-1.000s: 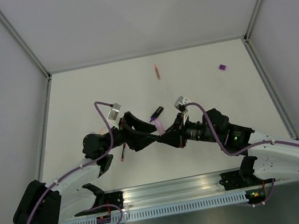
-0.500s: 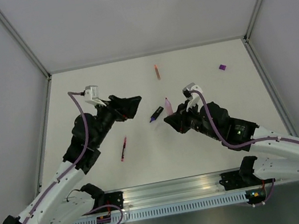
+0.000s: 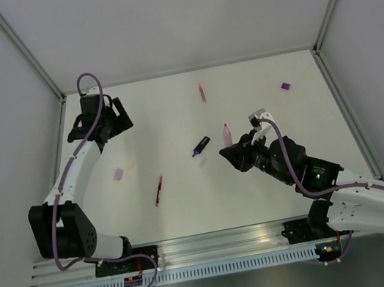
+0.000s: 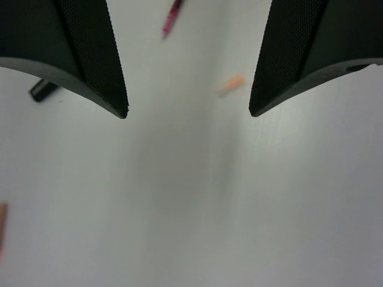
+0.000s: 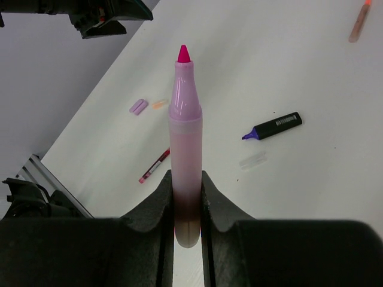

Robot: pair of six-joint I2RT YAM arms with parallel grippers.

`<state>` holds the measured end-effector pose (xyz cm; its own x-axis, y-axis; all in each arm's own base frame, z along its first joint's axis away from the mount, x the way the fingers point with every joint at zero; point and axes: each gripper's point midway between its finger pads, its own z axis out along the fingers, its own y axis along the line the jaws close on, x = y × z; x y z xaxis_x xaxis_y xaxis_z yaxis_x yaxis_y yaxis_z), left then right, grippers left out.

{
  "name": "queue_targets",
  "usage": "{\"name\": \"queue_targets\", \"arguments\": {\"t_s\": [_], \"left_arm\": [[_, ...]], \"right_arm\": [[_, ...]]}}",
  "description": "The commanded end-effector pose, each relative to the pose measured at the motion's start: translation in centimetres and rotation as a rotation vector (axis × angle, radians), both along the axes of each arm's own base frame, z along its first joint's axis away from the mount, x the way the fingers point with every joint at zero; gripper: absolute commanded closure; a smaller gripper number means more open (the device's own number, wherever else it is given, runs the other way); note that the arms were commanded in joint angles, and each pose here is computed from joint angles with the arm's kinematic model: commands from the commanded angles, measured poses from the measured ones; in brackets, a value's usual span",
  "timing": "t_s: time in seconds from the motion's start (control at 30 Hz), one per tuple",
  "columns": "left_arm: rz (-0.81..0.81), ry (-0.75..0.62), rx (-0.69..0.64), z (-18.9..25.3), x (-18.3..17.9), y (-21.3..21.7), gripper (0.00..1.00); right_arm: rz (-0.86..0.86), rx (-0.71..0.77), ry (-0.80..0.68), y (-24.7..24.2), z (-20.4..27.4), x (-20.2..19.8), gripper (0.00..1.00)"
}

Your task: Insert the pens into the pen caps

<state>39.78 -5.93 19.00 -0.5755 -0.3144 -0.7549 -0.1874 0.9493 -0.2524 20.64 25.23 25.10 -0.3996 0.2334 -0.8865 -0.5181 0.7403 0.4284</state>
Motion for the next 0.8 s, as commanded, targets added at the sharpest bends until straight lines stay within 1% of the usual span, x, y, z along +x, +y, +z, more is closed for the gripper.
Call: {"name": "queue_targets", "arguments": {"t_s": [0.0, 0.03, 0.07, 0.1, 0.13, 0.17, 0.2, 0.3, 0.47, 0.6, 0.7, 0.77], "left_arm": [[-0.171, 0.256, 0.201, -3.6, -1.3, 4.4, 0.16], [-0.165, 0.313, 0.227, -3.9, -1.4, 5.5, 0.21], [-0.166, 0.446, 0.244, -5.6, -3.4, 6.8, 0.21], [-0.194, 0.503, 0.242, -6.3, -3.9, 6.9, 0.21], [-0.25, 0.539, 0.256, -6.7, -3.3, 6.8, 0.21], [-0.284, 0.582, 0.261, -7.0, -4.0, 6.8, 0.23], [-0.283, 0.592, 0.303, -7.1, -4.0, 7.5, 0.23], [-0.281, 0.586, 0.305, -7.3, -4.0, 7.5, 0.23], [-0.293, 0.688, 0.349, -10.1, -5.7, 8.5, 0.27], [-0.338, 0.697, 0.274, -11.6, -6.2, 7.0, 0.28], [-0.341, 0.73, 0.277, -12.6, -6.4, 7.2, 0.29], [-0.353, 0.74, 0.255, -13.2, -6.4, 6.8, 0.3]], "right_arm": [[-0.027, 0.041, -0.031, -0.4, 0.9, 0.3, 1.0], [-0.029, 0.04, -0.032, -0.4, 0.9, 0.3, 1.0], [-0.031, 0.04, -0.036, -0.4, 1.0, 0.4, 1.0], [-0.034, 0.039, -0.036, -0.5, 1.2, 0.5, 1.0], [-0.034, 0.037, -0.034, -0.5, 1.1, 0.5, 1.0], [-0.034, 0.038, -0.035, -0.4, 1.1, 0.5, 1.0], [-0.033, 0.04, -0.036, -0.5, 1.1, 0.4, 1.0], [-0.037, 0.044, -0.029, -0.5, 1.0, 0.4, 1.0], [-0.035, 0.043, -0.024, -0.5, 0.8, 0.4, 1.0], [-0.033, 0.047, -0.026, -0.5, 0.9, 0.3, 1.0], [-0.046, 0.045, -0.024, -0.7, 1.0, 0.4, 1.0], [-0.044, 0.045, -0.023, -0.8, 1.0, 0.3, 1.0]]}}
